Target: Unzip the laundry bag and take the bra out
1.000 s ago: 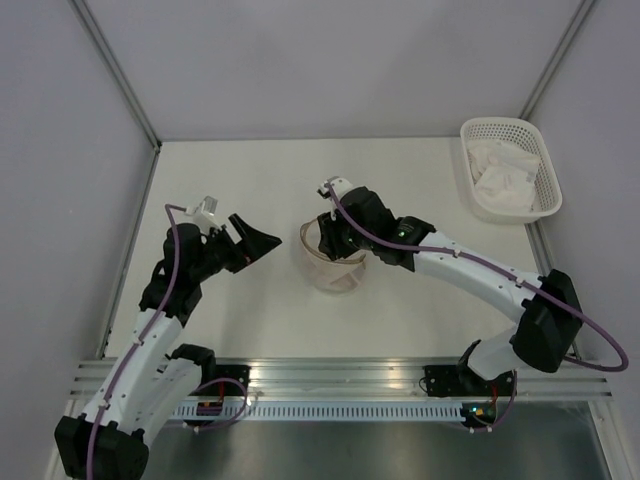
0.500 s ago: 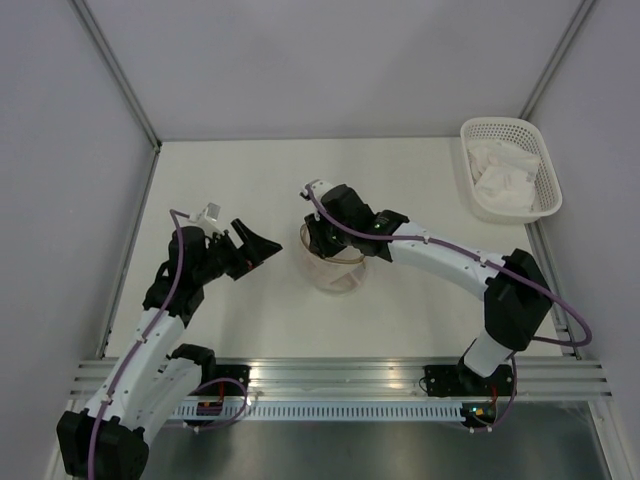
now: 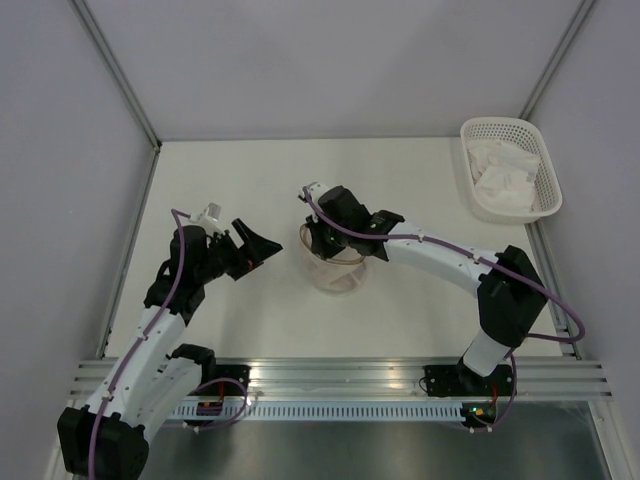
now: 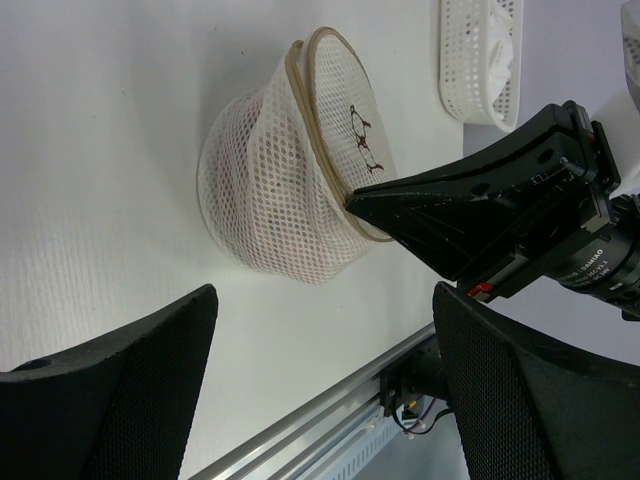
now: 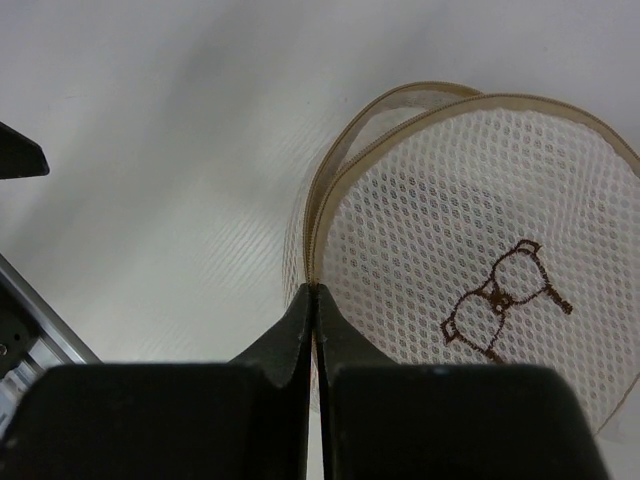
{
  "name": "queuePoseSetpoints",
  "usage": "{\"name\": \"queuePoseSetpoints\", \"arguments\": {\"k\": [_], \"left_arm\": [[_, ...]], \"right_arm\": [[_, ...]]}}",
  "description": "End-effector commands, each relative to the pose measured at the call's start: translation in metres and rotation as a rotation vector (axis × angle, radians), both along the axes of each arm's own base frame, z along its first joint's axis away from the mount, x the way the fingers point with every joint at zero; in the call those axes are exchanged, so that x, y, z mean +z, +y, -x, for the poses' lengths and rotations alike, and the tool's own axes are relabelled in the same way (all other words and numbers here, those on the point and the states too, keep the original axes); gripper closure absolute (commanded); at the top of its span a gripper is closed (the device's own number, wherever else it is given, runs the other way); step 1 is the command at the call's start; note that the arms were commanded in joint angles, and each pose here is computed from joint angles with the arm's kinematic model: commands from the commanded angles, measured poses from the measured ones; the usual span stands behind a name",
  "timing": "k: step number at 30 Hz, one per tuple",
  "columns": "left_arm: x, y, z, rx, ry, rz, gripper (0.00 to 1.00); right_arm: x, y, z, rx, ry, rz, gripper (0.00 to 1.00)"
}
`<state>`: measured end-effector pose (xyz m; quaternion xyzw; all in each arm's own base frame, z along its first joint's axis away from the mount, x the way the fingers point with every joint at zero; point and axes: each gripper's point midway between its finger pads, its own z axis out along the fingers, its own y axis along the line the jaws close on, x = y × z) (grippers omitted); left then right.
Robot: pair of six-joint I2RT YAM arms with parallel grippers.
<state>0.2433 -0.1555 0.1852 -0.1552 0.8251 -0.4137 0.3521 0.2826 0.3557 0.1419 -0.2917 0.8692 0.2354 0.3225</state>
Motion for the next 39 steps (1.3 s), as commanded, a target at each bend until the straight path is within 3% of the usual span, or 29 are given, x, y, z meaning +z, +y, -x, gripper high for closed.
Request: {"name": "queuePoseSetpoints", "arguments": {"k": [1, 3, 15, 20, 25, 26, 28, 29, 30, 32, 35, 37, 39], "left_arm": [[0.007, 0.0, -0.002, 0.011, -0.006, 0.015, 0.09], [0.007, 0.0, -0.002, 0.01, -0.005, 0.017, 0.09], [0.006, 0.0, -0.002, 0.013, 0.002, 0.019, 0.09], [0.007, 0.0, -0.001, 0.014, 0.002, 0.027, 0.09], [0.01, -0.002, 0.0, 0.008, 0.002, 0.036, 0.09], [0.01, -0.002, 0.0, 0.008, 0.002, 0.036, 0.09], [0.009, -0.002, 0.0, 0.008, 0.007, 0.038, 0.09], [0.008, -0.002, 0.0, 0.007, 0.009, 0.036, 0.09], [0.008, -0.002, 0.0, 0.007, 0.01, 0.036, 0.09], [0.006, -0.002, 0.0, 0.005, 0.016, 0.034, 0.09], [0.007, -0.003, 0.0, 0.002, 0.014, 0.036, 0.09], [0.008, -0.002, 0.0, 0.004, 0.01, 0.036, 0.09], [0.007, -0.002, 0.0, 0.005, 0.011, 0.035, 0.09]], "right_arm": [[0.03, -0.004, -0.008, -0.029, -0.078, -0.031, 0.99], [0.042, -0.01, -0.007, -0.049, -0.103, -0.041, 0.99], [0.087, -0.104, -0.031, -0.554, -0.305, -0.009, 0.99], [0.078, -0.159, -0.015, -0.884, -0.255, -0.039, 0.99], [0.051, -0.199, 0.013, -1.06, -0.189, -0.037, 0.99], [0.043, -0.212, 0.022, -1.082, -0.177, 0.023, 0.96], [0.036, -0.223, 0.028, -1.134, -0.165, 0.04, 0.76], [0.034, -0.226, 0.032, -1.133, -0.16, 0.063, 0.59], [0.034, -0.226, 0.032, -1.126, -0.156, 0.07, 0.5], [0.046, -0.223, 0.031, -1.117, -0.162, 0.047, 0.38], [0.081, -0.216, 0.025, -1.091, -0.228, -0.014, 0.35], [0.102, -0.201, 0.023, -0.957, -0.273, -0.022, 0.35], [0.124, -0.163, 0.014, -0.794, -0.282, -0.145, 0.35]]}}
